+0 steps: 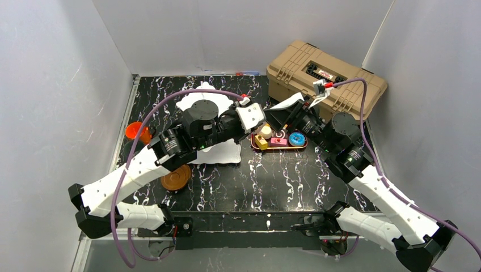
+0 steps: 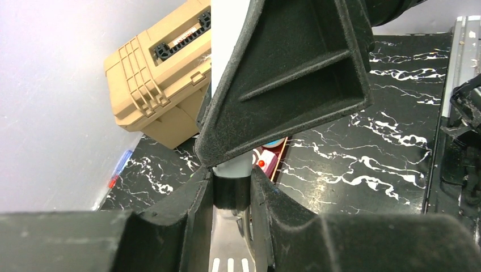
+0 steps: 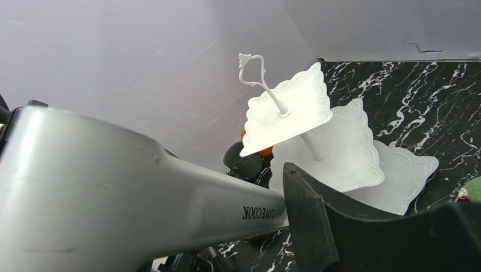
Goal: Serve the afternoon tea
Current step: Adjust the clamp.
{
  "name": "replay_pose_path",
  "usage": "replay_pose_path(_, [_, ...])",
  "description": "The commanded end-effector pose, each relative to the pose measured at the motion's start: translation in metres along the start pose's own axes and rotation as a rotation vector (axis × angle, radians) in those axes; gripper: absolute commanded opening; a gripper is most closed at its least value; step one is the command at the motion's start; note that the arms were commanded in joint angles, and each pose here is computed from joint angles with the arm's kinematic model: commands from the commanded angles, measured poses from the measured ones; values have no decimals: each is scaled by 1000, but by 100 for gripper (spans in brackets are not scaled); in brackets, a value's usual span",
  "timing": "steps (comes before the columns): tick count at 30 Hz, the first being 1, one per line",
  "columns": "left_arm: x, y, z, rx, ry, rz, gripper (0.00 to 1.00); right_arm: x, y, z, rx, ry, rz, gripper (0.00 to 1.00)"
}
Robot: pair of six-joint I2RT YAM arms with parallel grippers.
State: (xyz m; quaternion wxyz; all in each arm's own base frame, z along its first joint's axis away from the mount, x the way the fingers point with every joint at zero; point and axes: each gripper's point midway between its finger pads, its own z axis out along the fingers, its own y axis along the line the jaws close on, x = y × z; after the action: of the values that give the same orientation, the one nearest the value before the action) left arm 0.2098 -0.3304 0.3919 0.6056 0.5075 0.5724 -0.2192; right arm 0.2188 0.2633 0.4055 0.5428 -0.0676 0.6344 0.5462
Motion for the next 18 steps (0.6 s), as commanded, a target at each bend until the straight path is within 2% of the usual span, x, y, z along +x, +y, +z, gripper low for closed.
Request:
replay_pose_path(1, [-6, 10, 2, -47, -27, 39, 7, -25, 13, 2, -13, -65, -22, 73])
replay_pose_path(4, [-5, 10, 4, -45, -24, 40, 12, -23, 9, 4, -1, -65, -18, 66])
replay_pose_path(7, [-2, 6, 7, -27, -15, 33, 23, -23, 4, 5, 19, -69, -32, 59])
replay_pose_path(10, [-1, 3, 9, -13, -9, 23, 44, -23, -2, 3, 50, -73, -58, 53])
replay_pose_path(12, [-1, 2, 9, -7, -5, 14, 53, -23, -6, 1, 71, -74, -70, 51])
replay_pose_path(18, [-6, 2, 3, -1, -1, -3, 87, -19, -22, -2, 130, -78, -97, 51])
